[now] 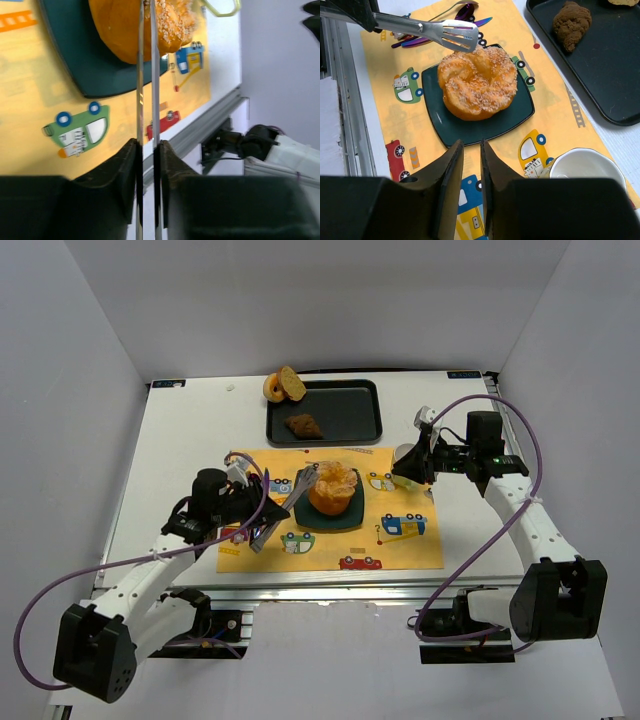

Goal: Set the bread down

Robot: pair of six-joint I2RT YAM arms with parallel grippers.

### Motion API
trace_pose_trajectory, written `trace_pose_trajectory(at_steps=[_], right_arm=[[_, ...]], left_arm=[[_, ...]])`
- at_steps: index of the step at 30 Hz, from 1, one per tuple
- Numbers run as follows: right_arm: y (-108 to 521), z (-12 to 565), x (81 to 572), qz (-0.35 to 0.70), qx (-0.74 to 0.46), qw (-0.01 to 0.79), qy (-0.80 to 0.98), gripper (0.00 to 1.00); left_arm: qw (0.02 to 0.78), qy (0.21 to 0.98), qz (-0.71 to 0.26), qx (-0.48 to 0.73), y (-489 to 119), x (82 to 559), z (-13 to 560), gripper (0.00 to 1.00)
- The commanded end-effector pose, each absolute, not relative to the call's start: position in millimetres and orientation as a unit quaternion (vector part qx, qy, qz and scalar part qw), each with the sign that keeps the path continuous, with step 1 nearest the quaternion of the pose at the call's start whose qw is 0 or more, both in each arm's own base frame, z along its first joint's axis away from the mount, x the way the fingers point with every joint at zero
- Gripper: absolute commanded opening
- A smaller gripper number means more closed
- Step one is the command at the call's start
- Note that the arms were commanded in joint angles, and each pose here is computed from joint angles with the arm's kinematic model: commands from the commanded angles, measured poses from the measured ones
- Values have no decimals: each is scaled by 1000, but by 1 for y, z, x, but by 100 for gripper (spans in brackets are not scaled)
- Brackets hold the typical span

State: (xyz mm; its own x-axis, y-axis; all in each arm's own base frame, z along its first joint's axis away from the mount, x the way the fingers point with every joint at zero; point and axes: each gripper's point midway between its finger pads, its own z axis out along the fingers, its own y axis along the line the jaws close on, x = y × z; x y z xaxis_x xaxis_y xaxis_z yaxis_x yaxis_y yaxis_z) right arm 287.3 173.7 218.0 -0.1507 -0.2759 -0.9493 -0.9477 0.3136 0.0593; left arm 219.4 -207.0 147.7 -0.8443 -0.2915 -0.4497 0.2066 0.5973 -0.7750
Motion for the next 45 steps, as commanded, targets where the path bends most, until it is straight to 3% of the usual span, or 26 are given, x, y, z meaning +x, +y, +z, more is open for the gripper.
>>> trace_pose_trajectory(at_steps=[1,10,21,23,26,29,33,40,45], right_arm=[[175,233,284,367,-470,474,648,26],[176,231,282,371,-470,472,647,26],[176,230,279,372,-474,471,644,27],[176,231,279,371,-476,472,643,27],[175,231,279,366,-479,472,643,27],[175,231,279,365,-480,473,642,27],[175,234,279,361,-485,477,638,27],[173,238,276,353,-492,482,633,32],[172,235,271,349,-494,484,633,41]], left_arm=[[305,855,-419,-8,-198,221,158,33],[333,855,-398,-10,-191,227,174,46],[369,854,-366,-6,-184,245,198,47],[384,861,-334,-17,-174,253,201,40],[409,880,-237,-41,-143,271,197,13],[407,906,-102,-50,-99,290,176,4],[397,917,-26,-21,-55,319,157,5],[401,916,27,-10,25,358,97,7],[367,930,-24,-5,31,358,50,24]])
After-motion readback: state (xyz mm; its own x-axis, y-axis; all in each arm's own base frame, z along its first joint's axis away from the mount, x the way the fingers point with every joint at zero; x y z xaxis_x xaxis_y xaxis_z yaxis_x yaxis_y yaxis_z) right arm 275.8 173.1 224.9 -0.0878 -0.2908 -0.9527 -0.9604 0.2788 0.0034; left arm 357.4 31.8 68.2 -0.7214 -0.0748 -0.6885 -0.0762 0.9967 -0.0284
